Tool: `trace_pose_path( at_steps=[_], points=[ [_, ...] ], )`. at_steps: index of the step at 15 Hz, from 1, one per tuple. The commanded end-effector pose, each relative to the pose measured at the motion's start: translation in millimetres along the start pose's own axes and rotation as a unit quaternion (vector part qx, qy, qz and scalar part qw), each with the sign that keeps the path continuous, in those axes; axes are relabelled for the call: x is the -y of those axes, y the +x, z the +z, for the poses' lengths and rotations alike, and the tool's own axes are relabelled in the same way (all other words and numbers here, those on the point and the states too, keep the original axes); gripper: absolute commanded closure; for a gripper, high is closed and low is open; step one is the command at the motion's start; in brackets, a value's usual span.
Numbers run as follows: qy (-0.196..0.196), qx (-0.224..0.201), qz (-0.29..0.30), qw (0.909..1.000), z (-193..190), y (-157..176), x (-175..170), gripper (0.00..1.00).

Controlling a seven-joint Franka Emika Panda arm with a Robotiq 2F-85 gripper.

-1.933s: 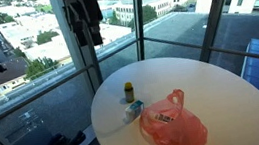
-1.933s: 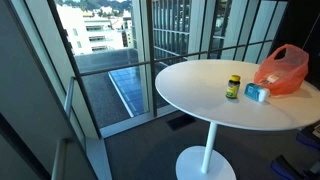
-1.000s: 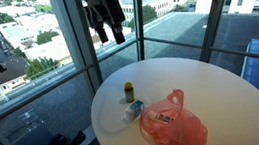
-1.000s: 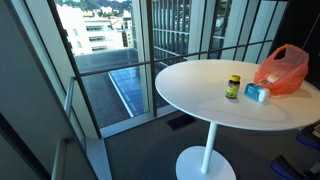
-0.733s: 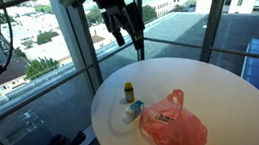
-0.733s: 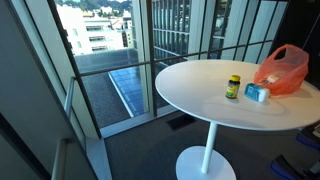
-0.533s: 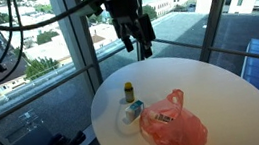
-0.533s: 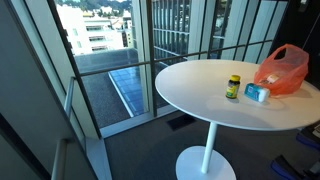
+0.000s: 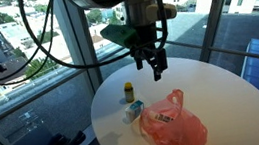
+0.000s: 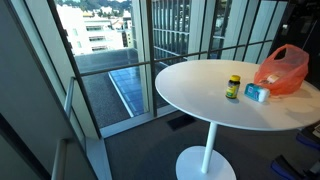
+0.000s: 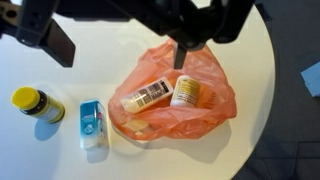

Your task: Pick up the white medicine bottle from the orange plastic bag and put it on the table, move the orange plastic bag a little to the right and place the white medicine bottle next to the mentos container

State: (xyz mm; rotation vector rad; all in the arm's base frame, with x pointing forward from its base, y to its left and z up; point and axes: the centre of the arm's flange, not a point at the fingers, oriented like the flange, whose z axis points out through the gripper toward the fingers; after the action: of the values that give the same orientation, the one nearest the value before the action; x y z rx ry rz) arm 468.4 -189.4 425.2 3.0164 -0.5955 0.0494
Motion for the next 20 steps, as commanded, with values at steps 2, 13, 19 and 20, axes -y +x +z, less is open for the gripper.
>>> trace_pose_path(
  at_steps=[2, 13, 19, 20],
  points=[
    [0.017, 0.036, -0.014, 0.9991, 32.3, 18.4, -10.2, 0.0],
    [-0.005, 0.028, -0.024, 0.9993, 69.3, 22.5, -5.7, 0.0],
    [-0.002, 0.018, -0.057, 0.9982, 116.1, 37.9, -1.4, 0.0],
    [-0.001, 0.02, -0.06, 0.998, 122.1, 38.1, -0.5, 0.0]
  ],
)
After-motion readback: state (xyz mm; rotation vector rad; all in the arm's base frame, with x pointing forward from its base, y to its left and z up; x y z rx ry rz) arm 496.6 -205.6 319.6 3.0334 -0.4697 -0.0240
